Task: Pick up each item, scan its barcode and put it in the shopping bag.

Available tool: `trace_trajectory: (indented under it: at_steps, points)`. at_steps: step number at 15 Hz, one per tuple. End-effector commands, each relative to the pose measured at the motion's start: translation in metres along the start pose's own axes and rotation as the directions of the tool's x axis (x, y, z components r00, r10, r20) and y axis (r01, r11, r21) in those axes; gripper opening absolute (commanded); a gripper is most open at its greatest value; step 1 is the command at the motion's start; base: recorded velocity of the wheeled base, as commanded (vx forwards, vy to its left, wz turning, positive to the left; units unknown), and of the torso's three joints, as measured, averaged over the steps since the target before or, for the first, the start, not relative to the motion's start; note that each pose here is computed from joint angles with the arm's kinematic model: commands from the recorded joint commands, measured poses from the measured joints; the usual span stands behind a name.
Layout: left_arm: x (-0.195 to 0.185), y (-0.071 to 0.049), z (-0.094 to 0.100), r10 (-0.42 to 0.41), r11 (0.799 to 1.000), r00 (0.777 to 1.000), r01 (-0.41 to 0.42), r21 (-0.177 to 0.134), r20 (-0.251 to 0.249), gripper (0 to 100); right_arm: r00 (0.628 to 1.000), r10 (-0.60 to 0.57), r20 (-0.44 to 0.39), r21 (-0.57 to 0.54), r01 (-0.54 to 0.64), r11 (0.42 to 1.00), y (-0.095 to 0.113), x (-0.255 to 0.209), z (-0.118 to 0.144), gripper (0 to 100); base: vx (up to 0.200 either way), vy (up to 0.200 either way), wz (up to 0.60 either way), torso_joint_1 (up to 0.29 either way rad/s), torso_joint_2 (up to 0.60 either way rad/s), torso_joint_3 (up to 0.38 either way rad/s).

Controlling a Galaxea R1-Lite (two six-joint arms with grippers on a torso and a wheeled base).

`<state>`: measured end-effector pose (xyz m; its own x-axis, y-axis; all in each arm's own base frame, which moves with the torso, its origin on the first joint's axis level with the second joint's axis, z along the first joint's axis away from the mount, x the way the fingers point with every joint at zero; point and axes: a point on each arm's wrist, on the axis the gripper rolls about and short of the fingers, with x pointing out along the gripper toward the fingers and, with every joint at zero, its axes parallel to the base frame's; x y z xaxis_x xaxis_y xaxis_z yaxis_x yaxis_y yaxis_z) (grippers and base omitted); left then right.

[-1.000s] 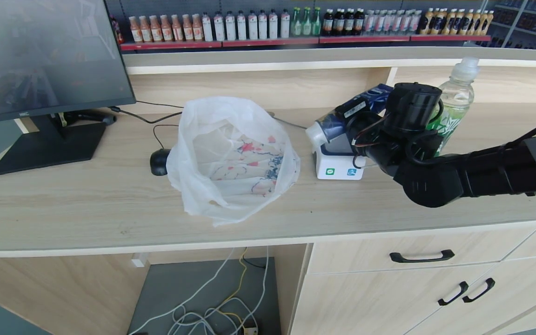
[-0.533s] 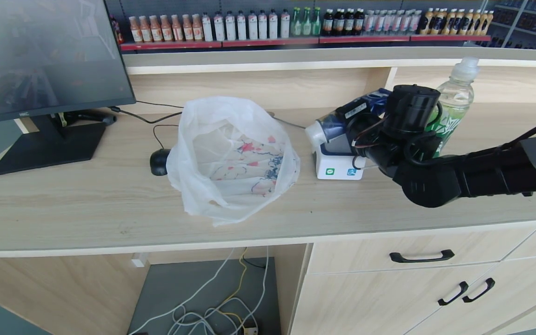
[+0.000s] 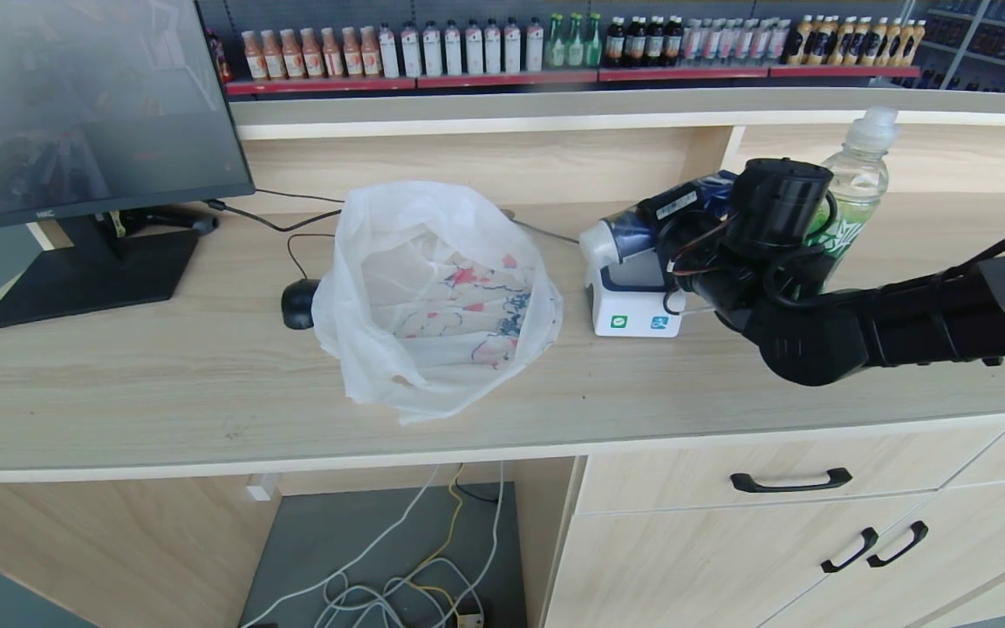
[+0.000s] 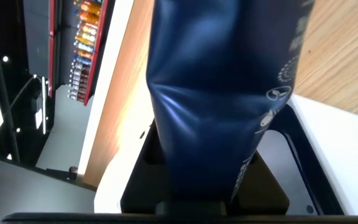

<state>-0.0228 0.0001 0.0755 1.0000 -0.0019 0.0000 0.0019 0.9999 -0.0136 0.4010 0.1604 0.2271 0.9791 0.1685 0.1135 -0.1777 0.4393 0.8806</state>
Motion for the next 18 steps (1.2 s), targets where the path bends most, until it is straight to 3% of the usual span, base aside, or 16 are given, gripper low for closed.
trace_trajectory:
  at_steps: [1, 18]
  points:
    - [0.0001, 0.0, 0.0, 0.0, 1.0, 1.0, 0.0, 0.0, -0.002, 100, 1.0, 0.002, -0.009, -0.001, -0.002, 1.0, -0.0006, 0.0003, -0.001, 0, 0.0, 0.0, 0.0, 0.0, 0.0, 0.0]
    - [0.0001, 0.0, 0.0, 0.0, 1.0, 1.0, 0.0, 0.0, -0.002, 100, 1.0, 0.025, -0.005, 0.004, -0.025, 1.0, 0.0039, 0.0027, 0.0036, 0, 0.0, 0.0, 0.0, 0.0, 0.0, 0.0]
